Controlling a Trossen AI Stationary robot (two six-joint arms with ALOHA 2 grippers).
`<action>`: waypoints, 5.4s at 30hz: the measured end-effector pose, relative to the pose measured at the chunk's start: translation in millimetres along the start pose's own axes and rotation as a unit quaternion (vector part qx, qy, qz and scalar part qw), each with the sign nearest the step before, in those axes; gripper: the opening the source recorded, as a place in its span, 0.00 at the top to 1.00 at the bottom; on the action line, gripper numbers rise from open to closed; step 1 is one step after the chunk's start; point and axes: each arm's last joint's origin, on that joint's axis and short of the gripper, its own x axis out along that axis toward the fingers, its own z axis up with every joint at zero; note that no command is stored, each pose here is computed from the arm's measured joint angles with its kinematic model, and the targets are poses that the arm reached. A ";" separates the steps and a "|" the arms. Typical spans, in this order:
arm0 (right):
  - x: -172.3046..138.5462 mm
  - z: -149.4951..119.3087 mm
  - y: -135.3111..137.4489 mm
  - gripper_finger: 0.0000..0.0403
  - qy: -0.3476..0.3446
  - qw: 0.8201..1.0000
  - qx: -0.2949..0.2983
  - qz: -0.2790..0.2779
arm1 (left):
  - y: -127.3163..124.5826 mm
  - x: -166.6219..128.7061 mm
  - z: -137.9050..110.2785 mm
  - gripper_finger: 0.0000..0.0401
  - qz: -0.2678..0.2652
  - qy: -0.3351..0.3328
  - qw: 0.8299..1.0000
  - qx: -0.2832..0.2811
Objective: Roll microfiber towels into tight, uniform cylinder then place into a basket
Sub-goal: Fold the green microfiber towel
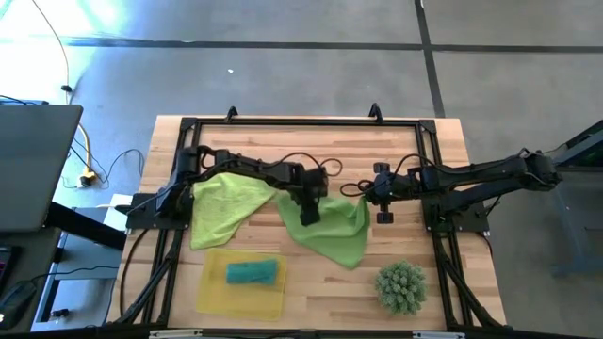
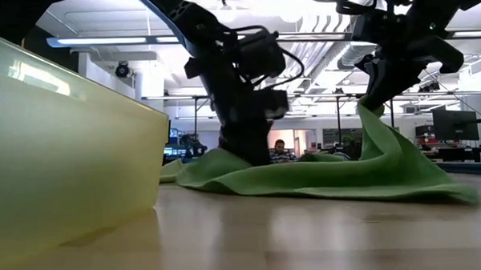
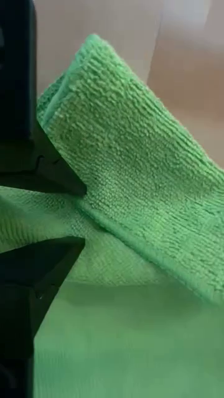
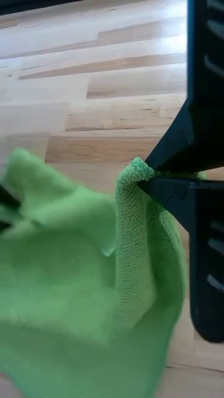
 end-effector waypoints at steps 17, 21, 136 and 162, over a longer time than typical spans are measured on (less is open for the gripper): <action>0.0 0.0 -0.3 1.00 0.001 1.000 0.001 -0.005 | -25.6 -39.5 65.9 0.71 -0.010 -0.165 0.984 0.068; 0.0 -0.2 -0.3 1.00 0.002 1.000 0.001 -0.005 | -26.0 -38.4 50.1 0.71 0.013 -0.068 0.984 0.161; -19.0 18.1 -35.8 1.00 -0.013 0.968 0.130 -0.214 | -42.0 -128.5 18.8 1.00 0.207 -0.009 0.966 0.155; -69.7 35.1 -143.7 1.00 0.011 0.984 0.155 -0.081 | 53.5 -218.3 21.7 1.00 0.262 -0.092 0.960 0.040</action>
